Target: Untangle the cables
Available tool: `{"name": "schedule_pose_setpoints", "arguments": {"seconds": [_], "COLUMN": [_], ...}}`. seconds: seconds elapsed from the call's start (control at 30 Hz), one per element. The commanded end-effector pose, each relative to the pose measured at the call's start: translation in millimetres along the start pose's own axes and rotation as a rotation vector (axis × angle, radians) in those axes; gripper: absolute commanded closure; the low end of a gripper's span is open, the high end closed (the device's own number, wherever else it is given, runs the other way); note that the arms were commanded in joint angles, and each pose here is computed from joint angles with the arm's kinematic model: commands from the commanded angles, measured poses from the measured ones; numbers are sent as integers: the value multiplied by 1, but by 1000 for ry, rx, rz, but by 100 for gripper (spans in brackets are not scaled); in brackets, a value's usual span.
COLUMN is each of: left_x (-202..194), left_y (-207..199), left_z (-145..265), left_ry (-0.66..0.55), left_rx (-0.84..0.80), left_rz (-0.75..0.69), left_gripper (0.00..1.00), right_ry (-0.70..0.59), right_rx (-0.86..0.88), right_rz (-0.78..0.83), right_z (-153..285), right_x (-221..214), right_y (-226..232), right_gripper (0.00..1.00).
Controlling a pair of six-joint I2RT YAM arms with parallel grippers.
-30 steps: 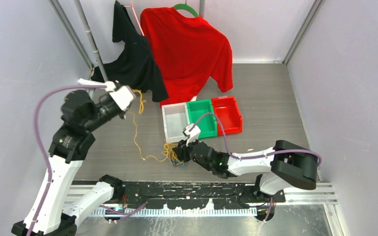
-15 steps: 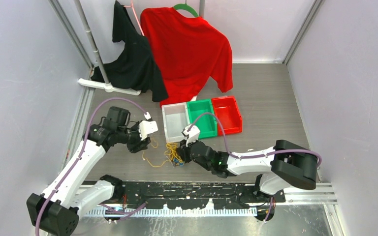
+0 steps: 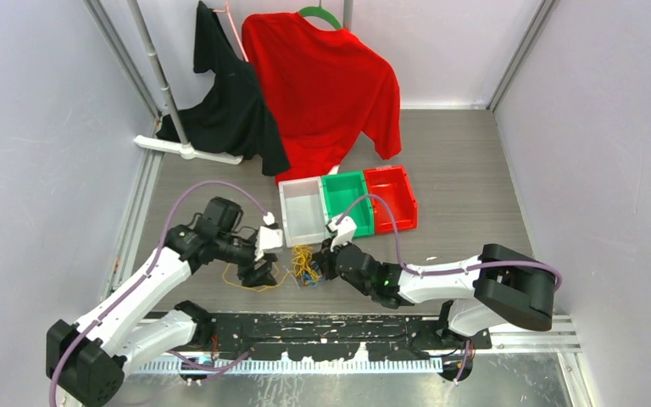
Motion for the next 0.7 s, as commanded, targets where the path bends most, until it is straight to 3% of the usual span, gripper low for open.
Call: {"name": "schedule_pose_setpoints", "arguments": {"seconds": [0.0, 0.37, 0.67], "left_x": [8, 3, -18], "left_y": [3, 36, 60], "left_z": [-25, -78, -87], "left_ry": [-18, 19, 113], "left_rx": [-3, 232, 359], "left_rz": [-72, -333, -352], "left_gripper": [40, 48, 54], "right_ry": [-93, -138, -168], "right_rx": [-28, -40, -34], "right_rz": [-77, -114, -140], "right_z": [2, 9, 20], "right_x": [23, 29, 32], "right_y": [-2, -6, -14], "right_gripper": [94, 98, 99]}}
Point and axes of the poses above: each gripper's point midway between its finger pads, its own z axis back along the fingers, its own y axis along the line the jaws close on, x = y × z, the point moved 5 cm from there along z, back along the fingers, and after that the axes turned 15 degrees about z, right-handed, at the moved point
